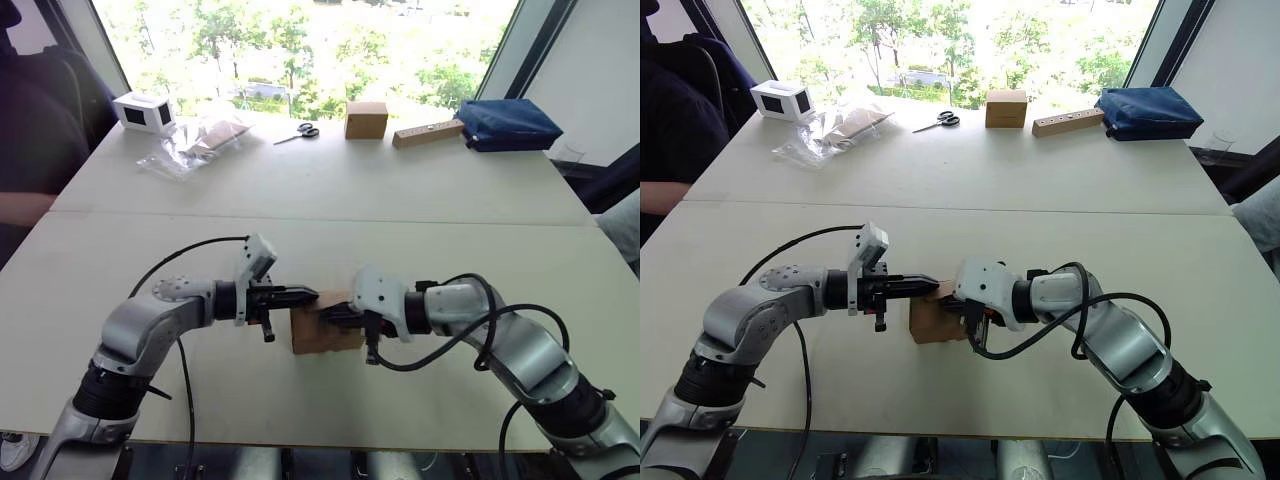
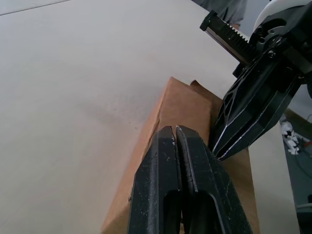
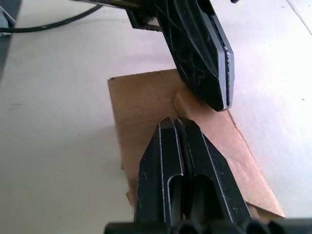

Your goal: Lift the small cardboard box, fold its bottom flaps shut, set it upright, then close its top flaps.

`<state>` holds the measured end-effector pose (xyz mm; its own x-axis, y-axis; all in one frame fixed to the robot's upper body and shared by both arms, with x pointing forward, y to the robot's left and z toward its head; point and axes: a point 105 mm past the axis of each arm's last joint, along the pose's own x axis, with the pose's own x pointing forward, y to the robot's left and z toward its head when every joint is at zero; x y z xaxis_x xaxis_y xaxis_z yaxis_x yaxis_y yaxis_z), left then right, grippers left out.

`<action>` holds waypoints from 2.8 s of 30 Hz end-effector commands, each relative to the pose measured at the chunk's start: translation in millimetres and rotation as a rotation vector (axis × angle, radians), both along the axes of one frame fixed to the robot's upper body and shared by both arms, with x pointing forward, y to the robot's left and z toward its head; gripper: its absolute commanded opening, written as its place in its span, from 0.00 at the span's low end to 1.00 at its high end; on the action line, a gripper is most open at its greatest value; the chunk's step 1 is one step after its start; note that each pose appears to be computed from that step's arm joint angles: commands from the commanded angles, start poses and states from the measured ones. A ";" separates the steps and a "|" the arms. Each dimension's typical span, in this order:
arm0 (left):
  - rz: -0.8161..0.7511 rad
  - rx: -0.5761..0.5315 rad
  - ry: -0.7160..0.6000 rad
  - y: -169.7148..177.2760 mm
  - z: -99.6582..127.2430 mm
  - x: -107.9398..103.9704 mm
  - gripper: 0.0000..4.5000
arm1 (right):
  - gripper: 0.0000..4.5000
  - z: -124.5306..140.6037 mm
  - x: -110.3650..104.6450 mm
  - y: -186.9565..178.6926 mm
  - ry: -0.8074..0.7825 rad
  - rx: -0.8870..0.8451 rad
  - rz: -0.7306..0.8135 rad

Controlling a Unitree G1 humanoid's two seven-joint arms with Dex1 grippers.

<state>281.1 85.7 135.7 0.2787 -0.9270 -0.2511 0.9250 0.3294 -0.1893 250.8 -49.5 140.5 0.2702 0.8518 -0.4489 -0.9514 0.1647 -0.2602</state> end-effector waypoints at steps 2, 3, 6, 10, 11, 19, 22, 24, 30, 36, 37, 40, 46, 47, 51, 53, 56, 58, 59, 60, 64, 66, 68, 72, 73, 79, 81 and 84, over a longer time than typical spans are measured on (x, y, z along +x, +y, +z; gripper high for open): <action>-0.034 0.056 -0.052 -0.7 -6.8 -4.3 0.01 | 0.00 19.3 -5.0 -6.0 -0.014 0.055 -0.003; -0.032 0.059 -0.057 -0.5 -8.1 -4.0 0.01 | 0.00 21.6 -4.3 -7.8 -0.012 0.067 -0.010; -0.031 0.066 -0.069 -0.3 -10.4 -3.4 0.01 | 0.00 30.9 3.2 -13.6 -0.012 0.124 -0.057; 0.012 0.060 -0.093 4.1 -6.6 5.1 0.01 | 0.00 30.0 11.8 -18.8 -0.031 0.122 -0.097; 0.020 0.044 -0.095 6.0 -1.7 7.0 0.01 | 0.00 29.5 12.7 -19.3 -0.031 0.123 -0.101; -0.017 -0.042 -0.098 7.5 33.9 -1.8 0.01 | 0.00 28.6 21.1 -21.3 -0.047 0.148 -0.130; -0.033 -0.023 -0.098 8.3 33.2 -6.8 0.01 | 0.00 26.4 21.4 -19.5 -0.047 0.149 -0.124; -0.027 -0.024 -0.097 8.3 33.7 -6.8 0.01 | 0.00 26.4 21.4 -18.6 -0.047 0.152 -0.120; -0.033 -0.010 -0.100 1.9 28.3 -10.0 0.01 | 0.00 20.4 19.1 -17.6 -0.038 0.134 -0.111; -0.068 0.062 -0.097 0.1 10.5 -17.0 0.01 | 0.00 9.1 15.2 -16.8 -0.024 0.099 -0.101; -0.078 0.066 -0.093 0.0 8.8 -18.8 0.01 | 0.00 7.8 14.8 -16.6 -0.022 0.096 -0.101; -0.074 0.089 -0.090 1.0 1.4 -18.3 0.01 | 0.00 1.0 13.8 -16.0 -0.018 0.074 -0.098; -0.084 0.142 -0.123 -0.8 -7.9 -16.2 0.01 | 0.00 -8.9 15.5 -16.4 -0.029 0.030 -0.098; -0.085 0.142 -0.123 -1.1 -8.2 -16.1 0.01 | 0.00 -9.2 15.2 -16.2 -0.029 0.030 -0.096; -0.077 0.144 -0.138 -0.1 -7.6 -13.5 0.01 | 0.00 -9.4 15.4 -17.2 -0.031 0.024 -0.095; -0.065 0.135 -0.139 0.1 -5.3 -11.1 0.01 | 0.00 -9.4 15.4 -18.1 -0.033 0.020 -0.095; -0.044 0.132 -0.148 1.6 -2.6 -7.3 0.01 | 0.00 -8.1 15.2 -18.9 -0.033 0.023 -0.095; -0.036 0.127 -0.153 3.4 -0.7 -7.6 0.01 | 0.00 -4.6 14.9 -19.2 -0.025 0.059 -0.103; -0.029 0.113 -0.156 4.3 2.2 -8.3 0.01 | 0.00 -1.0 14.6 -19.1 -0.015 0.094 -0.111; -0.010 0.099 -0.168 5.6 6.6 -8.1 0.01 | 0.00 3.8 14.3 -19.3 -0.010 0.132 -0.116; 0.088 -0.009 -0.184 13.5 34.8 -8.5 0.01 | 0.00 25.5 9.4 -25.5 0.001 0.274 -0.128; 0.157 -0.082 -0.225 19.8 54.2 -5.5 0.01 | 0.00 30.7 6.5 -30.3 -0.004 0.311 -0.134; 0.210 -0.098 -0.214 29.4 59.4 -4.9 0.01 | 0.00 30.7 4.8 -35.3 0.003 0.345 -0.153; 0.291 -0.128 -0.132 56.8 56.6 -4.9 0.01 | 0.00 40.4 2.1 -46.1 0.025 0.452 -0.215; 0.322 -0.120 -0.115 64.7 53.5 -5.2 0.01 | 0.00 42.7 0.5 -49.3 0.027 0.468 -0.230; 0.375 0.046 -0.027 98.1 19.7 -35.8 0.01 | 0.00 38.1 -21.1 -86.2 0.145 0.458 -0.351; 0.318 0.087 0.024 100.0 5.3 -55.0 0.01 | 0.00 22.9 -31.0 -106.8 0.273 0.406 -0.414; 0.271 0.184 0.056 107.6 -19.7 -68.5 0.01 | 0.00 4.3 -43.1 -126.2 0.388 0.308 -0.457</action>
<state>214.1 194.4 114.4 0.5069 -0.7529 -0.4198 0.7481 0.6262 -0.2198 212.4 -173.1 141.3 0.5237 0.7857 -0.3293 -0.7694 0.6021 0.2130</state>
